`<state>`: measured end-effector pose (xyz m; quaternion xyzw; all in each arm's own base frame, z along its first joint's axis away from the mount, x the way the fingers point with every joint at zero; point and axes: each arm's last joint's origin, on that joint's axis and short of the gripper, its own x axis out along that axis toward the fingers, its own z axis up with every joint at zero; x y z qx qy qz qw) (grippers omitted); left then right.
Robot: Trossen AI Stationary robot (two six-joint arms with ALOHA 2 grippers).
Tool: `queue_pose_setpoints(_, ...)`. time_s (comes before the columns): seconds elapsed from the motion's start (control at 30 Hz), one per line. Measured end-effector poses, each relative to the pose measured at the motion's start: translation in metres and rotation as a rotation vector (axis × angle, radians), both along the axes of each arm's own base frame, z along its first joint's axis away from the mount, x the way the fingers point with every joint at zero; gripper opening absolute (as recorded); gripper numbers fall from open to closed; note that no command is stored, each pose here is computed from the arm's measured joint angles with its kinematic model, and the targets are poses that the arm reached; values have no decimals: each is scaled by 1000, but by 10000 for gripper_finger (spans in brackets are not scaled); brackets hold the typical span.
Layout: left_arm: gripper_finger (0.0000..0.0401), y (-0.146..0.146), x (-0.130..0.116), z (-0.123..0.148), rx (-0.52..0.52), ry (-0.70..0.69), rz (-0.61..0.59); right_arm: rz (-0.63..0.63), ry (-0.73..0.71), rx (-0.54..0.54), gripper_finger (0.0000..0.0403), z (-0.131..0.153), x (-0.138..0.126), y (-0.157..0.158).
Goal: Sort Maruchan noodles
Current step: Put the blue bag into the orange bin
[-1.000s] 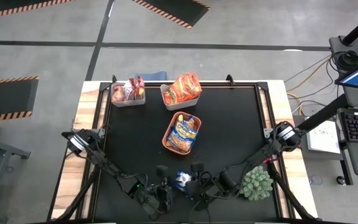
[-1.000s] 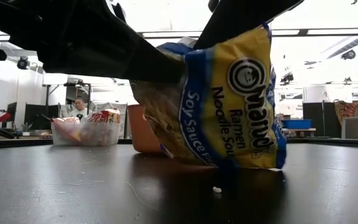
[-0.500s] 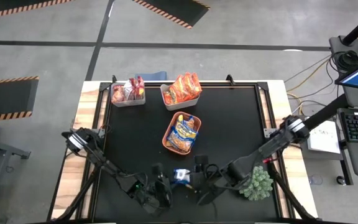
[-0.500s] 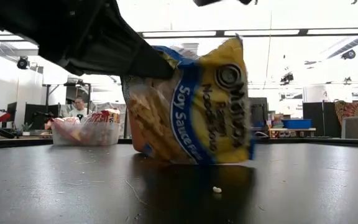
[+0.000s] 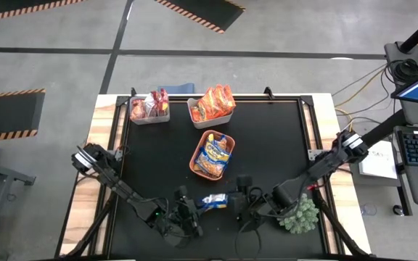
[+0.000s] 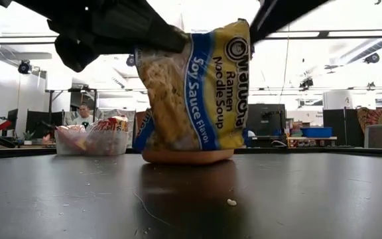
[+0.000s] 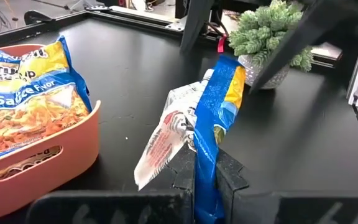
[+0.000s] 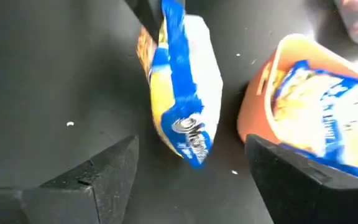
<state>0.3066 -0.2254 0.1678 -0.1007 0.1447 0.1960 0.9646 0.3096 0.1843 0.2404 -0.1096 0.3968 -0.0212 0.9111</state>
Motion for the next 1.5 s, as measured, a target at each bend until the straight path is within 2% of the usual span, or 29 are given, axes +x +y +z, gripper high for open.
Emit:
queue_pose_setpoints(0.2, 1, -1, 1, 2, 20, -3, -18, -4, -136, 71, 284, -32, 3, -6)
queue_pose_setpoints(0.37, 1, -2, 2, 3, 43, 6, -50, 52, -299, 99, 249, -42, 9, -14)
queue_pose_setpoints(0.5, 2, 0, 3, 3, 85, 20, -58, 82, -304, 141, 179, -42, 14, -21)
queue_pose_setpoints(0.63, 8, 3, 4, 10, 210, 30, -23, 71, -314, 139, 86, -39, 19, -27)
queue_pose_setpoints(0.73, 9, 9, 4, 19, 293, 20, 57, 64, -335, 124, 26, -33, 24, -31)
queue_pose_setpoints(0.9, 14, 24, 5, 36, 375, 60, 80, 24, -365, 127, 21, -24, 32, -39)
queue_pose_setpoints(1.07, 41, 36, -2, 52, 415, 107, 78, -41, -395, 161, 19, -15, 41, -53)
queue_pose_setpoints(1.2, 70, 48, -9, 67, 433, 130, 100, -137, -412, 217, 18, -6, 45, -76)
queue_pose_setpoints(1.33, 93, 62, -12, 75, 476, 158, 173, -262, -429, 280, 17, 3, 47, -106)
queue_pose_setpoints(1.5, 107, 75, -13, 82, 487, 176, 209, -337, -406, 365, 16, 9, 45, -136)
